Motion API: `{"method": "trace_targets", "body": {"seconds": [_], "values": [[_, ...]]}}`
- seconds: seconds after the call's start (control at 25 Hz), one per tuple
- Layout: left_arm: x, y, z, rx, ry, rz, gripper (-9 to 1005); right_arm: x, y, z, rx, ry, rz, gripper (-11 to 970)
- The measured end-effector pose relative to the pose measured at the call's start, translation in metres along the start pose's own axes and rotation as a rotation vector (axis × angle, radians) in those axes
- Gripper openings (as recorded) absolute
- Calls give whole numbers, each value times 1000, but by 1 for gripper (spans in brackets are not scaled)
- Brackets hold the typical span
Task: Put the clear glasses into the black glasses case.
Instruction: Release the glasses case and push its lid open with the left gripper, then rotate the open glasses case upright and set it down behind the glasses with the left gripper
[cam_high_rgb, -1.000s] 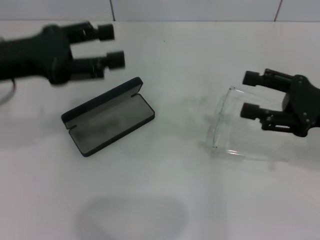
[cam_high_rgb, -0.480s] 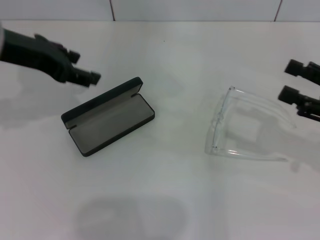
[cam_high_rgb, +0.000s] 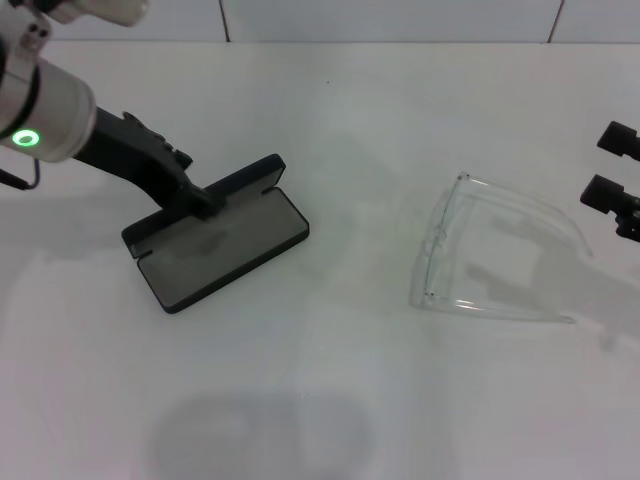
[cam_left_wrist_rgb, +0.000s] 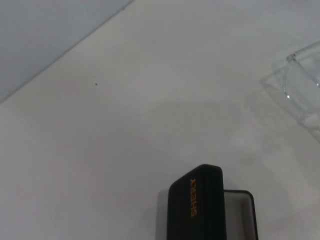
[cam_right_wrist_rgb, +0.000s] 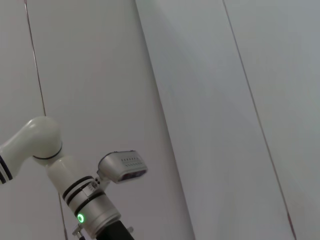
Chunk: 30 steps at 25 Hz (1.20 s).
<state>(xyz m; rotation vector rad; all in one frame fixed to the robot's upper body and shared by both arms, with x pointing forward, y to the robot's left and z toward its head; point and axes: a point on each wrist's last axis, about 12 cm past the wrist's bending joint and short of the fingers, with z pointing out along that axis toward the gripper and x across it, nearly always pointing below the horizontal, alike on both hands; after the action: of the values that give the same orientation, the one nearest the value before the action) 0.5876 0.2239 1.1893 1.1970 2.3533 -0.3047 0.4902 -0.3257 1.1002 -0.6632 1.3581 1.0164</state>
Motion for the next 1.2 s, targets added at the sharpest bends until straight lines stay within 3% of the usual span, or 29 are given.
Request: {"method": "trace_targets", "body": {"seconds": [0.4,0.8,1.0,1.2], "values": [[0,5,24,-41,66,-4,679,3,3,-7,21,1,-13,793],[0,5,32,-38,97,-1,652,3,3,-10,45,-15,-23,793],[-2,1,35,-31,106,22,424,3,3,-11,51,-22,-28,794],[-4,-2,37,-30,118,44,345,2,3,-12,62,-33,-38,794]]}}
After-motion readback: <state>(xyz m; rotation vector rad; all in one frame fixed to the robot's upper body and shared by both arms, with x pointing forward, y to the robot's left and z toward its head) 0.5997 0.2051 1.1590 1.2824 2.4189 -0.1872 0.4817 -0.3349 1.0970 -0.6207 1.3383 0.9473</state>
